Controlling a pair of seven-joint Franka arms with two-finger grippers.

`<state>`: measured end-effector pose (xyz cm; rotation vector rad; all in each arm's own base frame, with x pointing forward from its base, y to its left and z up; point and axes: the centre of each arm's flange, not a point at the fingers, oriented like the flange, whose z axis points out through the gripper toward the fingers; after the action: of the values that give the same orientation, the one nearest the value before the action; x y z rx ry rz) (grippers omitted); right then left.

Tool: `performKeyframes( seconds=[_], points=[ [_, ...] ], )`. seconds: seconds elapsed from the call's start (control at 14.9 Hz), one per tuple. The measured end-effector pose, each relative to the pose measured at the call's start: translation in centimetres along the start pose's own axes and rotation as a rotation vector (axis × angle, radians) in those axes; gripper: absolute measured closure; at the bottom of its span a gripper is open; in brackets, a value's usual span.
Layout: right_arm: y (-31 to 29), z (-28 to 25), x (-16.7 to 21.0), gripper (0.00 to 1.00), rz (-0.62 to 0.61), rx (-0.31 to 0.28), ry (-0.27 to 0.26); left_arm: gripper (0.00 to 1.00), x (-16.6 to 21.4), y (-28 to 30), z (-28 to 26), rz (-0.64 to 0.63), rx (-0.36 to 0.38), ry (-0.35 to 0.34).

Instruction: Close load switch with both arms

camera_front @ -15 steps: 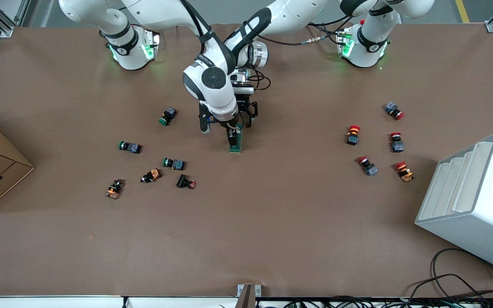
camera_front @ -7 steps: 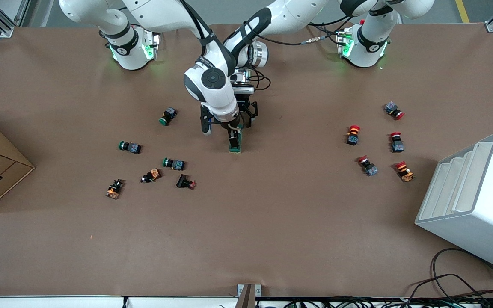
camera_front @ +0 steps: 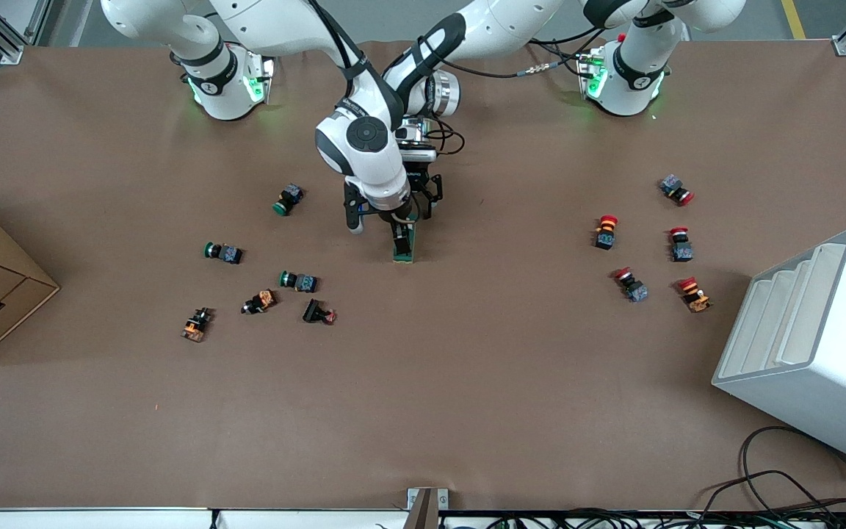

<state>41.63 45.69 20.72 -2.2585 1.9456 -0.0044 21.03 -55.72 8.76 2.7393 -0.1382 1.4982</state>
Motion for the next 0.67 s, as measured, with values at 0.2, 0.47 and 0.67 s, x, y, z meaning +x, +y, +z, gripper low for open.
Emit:
performKeyframes(
  seconds=[0.2,0.47,0.67],
  points=[
    [-0.2,0.0,-0.1,0.0,0.003,-0.001,0.002,0.0,0.0,0.0,0.0,0.0,0.0,0.0],
    [-0.6,-0.4,-0.2,0.0,0.01,-0.003,0.006,0.0,0.0,0.0,0.0,0.0,0.0,0.0],
    [-2.9,-1.4,0.2,0.0,0.032,0.042,-0.007,0.0,0.0,0.0,0.0,0.0,0.0,0.0]
  ],
)
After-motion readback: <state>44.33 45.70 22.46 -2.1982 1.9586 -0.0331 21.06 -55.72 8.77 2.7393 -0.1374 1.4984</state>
